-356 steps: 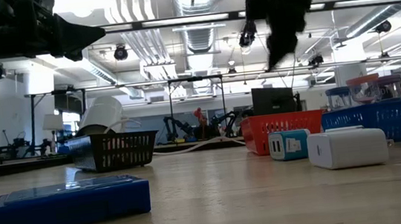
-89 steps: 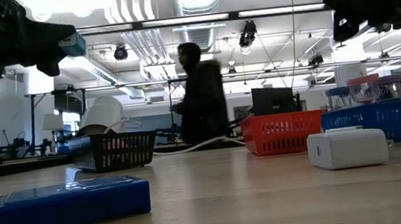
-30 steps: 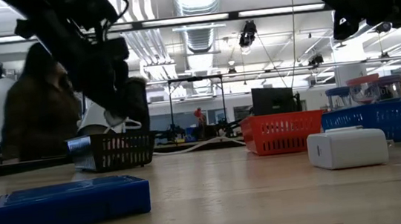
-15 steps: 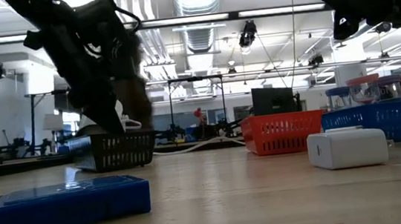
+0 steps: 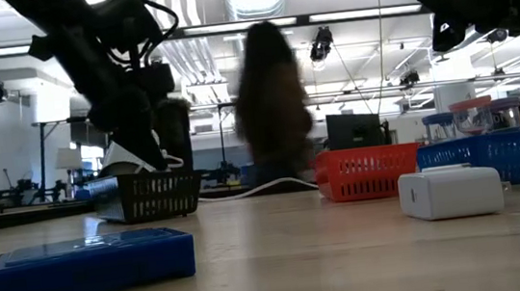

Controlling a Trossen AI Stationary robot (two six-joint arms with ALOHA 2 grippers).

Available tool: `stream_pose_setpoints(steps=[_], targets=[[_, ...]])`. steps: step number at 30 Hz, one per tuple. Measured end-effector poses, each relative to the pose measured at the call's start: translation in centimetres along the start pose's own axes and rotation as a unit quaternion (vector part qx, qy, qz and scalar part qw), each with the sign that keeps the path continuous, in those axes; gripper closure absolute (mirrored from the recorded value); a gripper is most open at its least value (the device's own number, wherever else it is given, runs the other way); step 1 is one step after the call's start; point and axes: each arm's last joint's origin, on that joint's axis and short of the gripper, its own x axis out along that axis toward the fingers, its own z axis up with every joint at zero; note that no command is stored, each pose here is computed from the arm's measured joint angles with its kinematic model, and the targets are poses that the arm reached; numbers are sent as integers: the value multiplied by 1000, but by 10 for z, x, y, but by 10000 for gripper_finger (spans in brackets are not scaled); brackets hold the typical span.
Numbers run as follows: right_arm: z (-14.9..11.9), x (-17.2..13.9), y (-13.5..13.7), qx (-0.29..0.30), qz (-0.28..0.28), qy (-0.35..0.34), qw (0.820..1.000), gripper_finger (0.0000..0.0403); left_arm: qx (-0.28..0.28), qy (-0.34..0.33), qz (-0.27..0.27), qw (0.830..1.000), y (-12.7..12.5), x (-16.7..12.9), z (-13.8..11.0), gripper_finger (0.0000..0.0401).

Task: Pick & Place Office items
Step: Put the dark blue digital clock into the red bin

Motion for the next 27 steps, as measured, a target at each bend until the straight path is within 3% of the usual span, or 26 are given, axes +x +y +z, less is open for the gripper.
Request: stream_pose_setpoints(steps=[10, 17, 23, 27], targets=[[0, 0, 0, 0, 0, 1, 1000, 394, -7, -19, -1, 1000, 1, -7, 3, 94], [0, 0, 0, 0, 0, 2, 1000, 394, 11, -32, -8, 999, 2, -14, 6, 93], [-1, 0, 0, 2, 0, 6, 1000, 394, 24, -130, -42, 990, 9, -61, 11, 114], [-2, 0, 0, 4, 0, 9, 1000, 394, 61, -224, -89, 969, 17, -106, 5, 155]])
